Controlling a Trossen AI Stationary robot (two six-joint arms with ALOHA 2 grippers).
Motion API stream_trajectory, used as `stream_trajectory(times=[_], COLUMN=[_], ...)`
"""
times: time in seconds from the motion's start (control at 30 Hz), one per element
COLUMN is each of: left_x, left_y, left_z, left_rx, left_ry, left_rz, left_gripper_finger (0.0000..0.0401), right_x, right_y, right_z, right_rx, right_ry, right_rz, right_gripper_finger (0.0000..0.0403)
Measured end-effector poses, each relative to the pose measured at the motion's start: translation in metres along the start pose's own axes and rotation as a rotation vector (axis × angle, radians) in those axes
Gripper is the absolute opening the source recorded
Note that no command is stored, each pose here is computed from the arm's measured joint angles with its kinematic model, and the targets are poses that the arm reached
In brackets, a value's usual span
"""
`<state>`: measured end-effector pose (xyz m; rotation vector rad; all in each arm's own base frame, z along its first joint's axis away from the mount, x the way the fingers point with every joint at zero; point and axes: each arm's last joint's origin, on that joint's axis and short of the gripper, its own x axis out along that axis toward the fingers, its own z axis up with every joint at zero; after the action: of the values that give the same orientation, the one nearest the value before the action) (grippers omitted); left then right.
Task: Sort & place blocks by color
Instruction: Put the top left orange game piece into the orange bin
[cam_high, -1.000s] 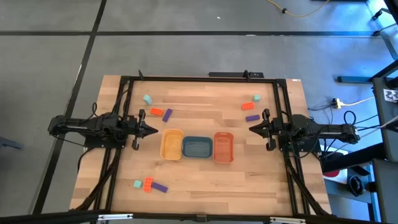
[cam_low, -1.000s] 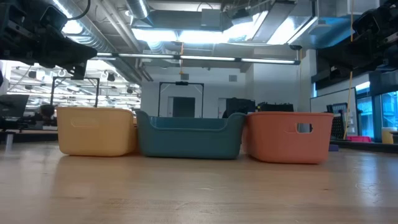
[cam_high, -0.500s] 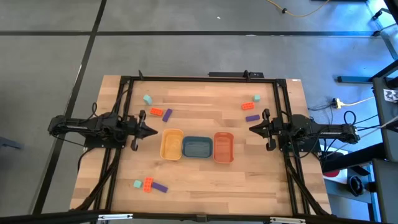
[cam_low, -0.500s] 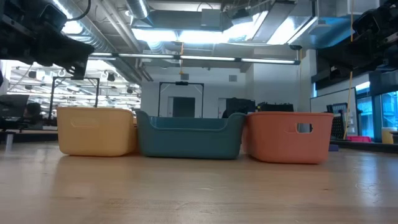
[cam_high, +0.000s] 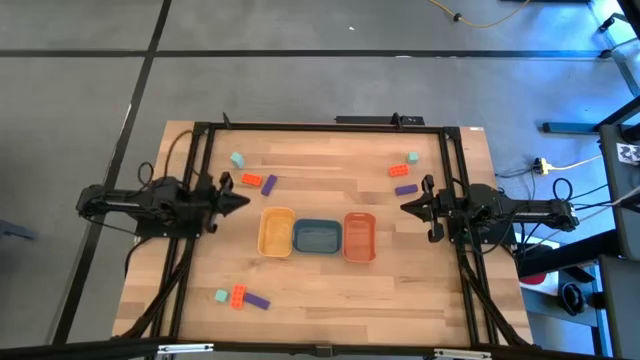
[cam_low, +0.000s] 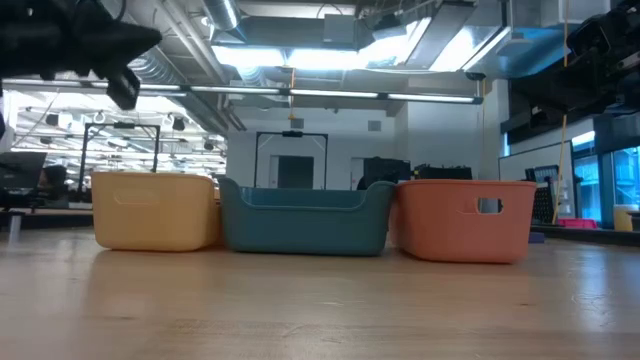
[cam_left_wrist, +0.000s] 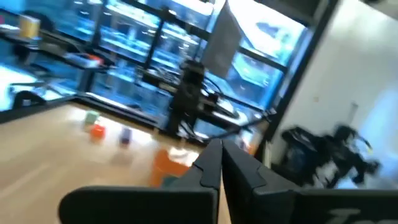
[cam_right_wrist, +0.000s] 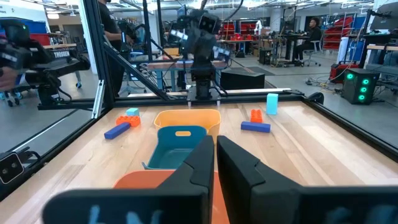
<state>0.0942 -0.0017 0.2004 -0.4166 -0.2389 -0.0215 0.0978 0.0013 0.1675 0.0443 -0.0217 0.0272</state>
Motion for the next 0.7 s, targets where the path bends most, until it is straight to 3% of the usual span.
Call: stream_trajectory(times=[0.2,0.47,0.7], left_x=[0.017,0.04,0.069], left_y=[-0.012,-0.004,0.026], left_z=[0.039,0.076,0.096], left_rx=[0.075,0.113,0.157], left_ry=[0.167,0.476,0.762], left_rz=[0.194,0.554,0.651], left_gripper_finger=[0.0071,0.0195,0.026], right_x=[0.0,0.0,0.0], right_y=[0.0,0.0,0.0], right_z=[0.0,0.0,0.0], right_rx=[0.0,0.0,0.0], right_ry=[0.0,-0.001,-0.001], right_rz=[0.0,0.0,0.0], right_gripper_finger=[0.0024,0.0024,0.0024])
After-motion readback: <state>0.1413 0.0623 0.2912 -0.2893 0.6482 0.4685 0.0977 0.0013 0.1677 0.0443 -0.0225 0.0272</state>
